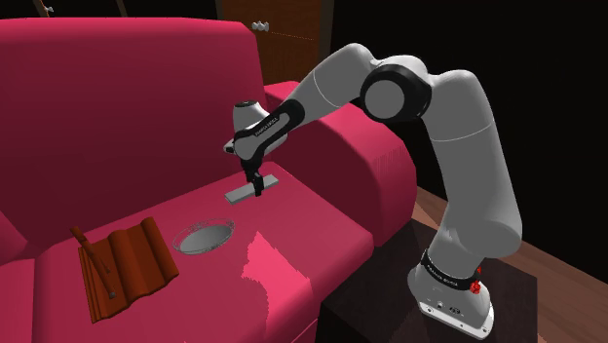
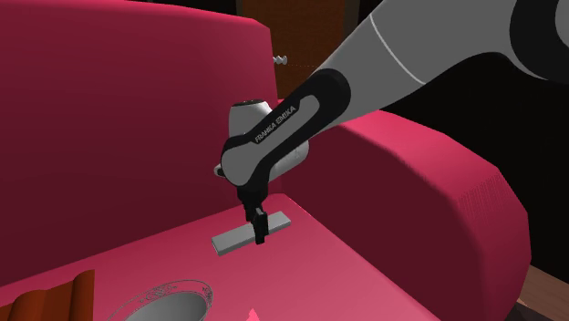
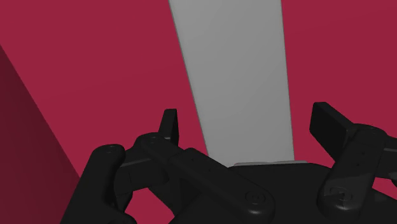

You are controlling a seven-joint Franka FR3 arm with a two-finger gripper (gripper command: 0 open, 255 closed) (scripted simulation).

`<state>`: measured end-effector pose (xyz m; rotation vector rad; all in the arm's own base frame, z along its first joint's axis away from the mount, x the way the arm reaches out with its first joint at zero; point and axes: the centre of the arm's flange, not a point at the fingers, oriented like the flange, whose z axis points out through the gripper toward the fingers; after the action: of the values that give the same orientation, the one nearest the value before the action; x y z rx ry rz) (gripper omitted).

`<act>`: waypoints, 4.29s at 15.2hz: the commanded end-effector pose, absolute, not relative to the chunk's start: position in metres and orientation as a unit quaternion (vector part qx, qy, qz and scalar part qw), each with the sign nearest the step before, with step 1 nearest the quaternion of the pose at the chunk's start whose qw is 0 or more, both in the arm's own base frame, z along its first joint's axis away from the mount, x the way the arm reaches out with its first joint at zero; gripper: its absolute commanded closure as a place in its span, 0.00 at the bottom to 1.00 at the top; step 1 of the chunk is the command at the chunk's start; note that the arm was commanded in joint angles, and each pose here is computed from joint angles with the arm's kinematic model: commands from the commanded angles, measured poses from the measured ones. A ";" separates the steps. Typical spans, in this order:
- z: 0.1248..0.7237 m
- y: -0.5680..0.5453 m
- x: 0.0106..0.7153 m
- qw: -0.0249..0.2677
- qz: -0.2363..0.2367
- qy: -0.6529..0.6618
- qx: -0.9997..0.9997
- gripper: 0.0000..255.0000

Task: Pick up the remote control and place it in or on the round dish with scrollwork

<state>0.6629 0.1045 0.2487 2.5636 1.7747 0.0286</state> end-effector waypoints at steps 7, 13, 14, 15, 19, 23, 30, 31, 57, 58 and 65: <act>0.248 0.104 0.663 0.012 0.009 0.569 0.822 1.00; 0.248 0.104 0.663 0.012 0.009 0.569 0.822 1.00; 0.248 0.104 0.663 0.012 0.009 0.569 0.822 1.00; 0.254 0.104 0.663 0.012 0.009 0.569 0.822 1.00; 0.275 0.104 0.663 0.012 0.009 0.569 0.822 1.00; 0.296 0.104 0.663 0.012 0.009 0.569 0.822 1.00; 0.333 0.104 0.663 0.012 0.009 0.569 0.822 1.00; 0.338 0.104 0.663 0.012 0.009 0.569 0.822 1.00; 0.372 0.338 0.572 0.012 0.009 0.569 0.822 1.00; 0.372 0.350 0.567 0.012 0.009 0.569 0.822 1.00; 0.340 0.366 0.560 0.012 0.009 0.569 0.822 1.00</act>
<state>0.5612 0.3660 0.3453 2.5635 1.7749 0.0275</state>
